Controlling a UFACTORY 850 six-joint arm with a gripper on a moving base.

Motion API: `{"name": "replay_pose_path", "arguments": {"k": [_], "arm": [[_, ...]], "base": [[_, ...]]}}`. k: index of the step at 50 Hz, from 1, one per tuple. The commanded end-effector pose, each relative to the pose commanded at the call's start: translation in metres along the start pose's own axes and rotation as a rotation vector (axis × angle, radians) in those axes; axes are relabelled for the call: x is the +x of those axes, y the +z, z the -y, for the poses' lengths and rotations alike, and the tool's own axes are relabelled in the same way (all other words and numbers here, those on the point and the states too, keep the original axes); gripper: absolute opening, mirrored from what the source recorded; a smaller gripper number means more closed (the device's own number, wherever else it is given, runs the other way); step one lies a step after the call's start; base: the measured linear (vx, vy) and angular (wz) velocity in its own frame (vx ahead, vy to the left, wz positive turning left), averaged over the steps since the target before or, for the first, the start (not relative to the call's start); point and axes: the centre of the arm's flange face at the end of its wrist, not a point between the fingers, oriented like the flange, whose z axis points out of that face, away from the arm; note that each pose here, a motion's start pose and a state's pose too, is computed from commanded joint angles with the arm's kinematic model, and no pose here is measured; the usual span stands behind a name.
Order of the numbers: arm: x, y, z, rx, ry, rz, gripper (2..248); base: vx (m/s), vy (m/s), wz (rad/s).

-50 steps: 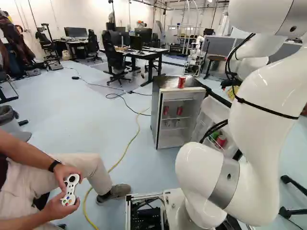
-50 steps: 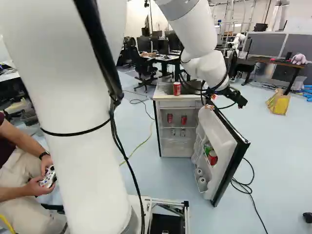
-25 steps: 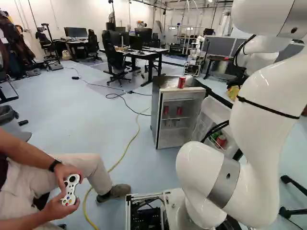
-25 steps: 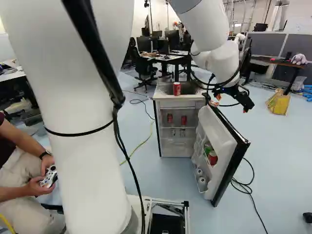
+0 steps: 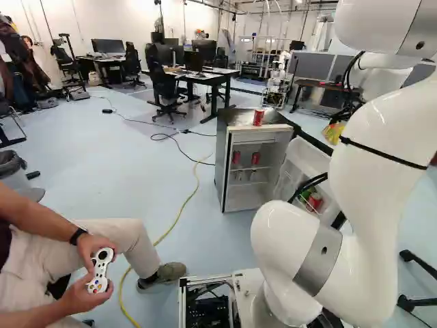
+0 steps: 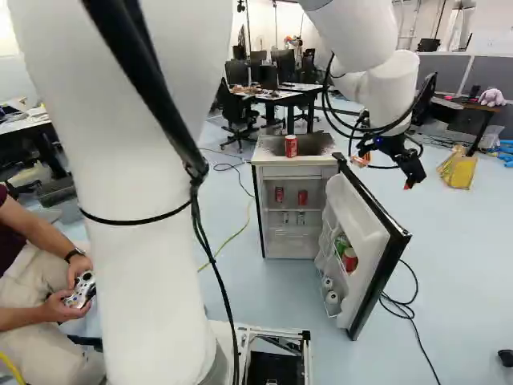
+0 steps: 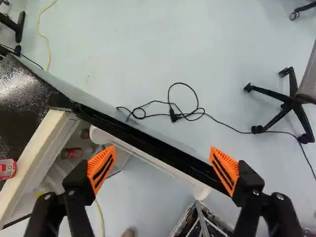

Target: Grab a drink from the fridge

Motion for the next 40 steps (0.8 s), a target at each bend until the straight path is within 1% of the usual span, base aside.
{"name": "replay_pose_path", "arguments": {"k": [5, 11, 40], "arm": [[0.004, 0.008, -0.005, -0.002, 0.016, 0.026, 247], [0.01, 0.02, -0.011, -0.006, 0.029, 0.043, 247], [0.042, 0.081, -0.043, -0.031, 0.074, 0.069, 247]], "base": [[0.0, 0.0, 0.0], [0.0, 0.0, 0.0], [0.0, 0.0, 0.0]]}}
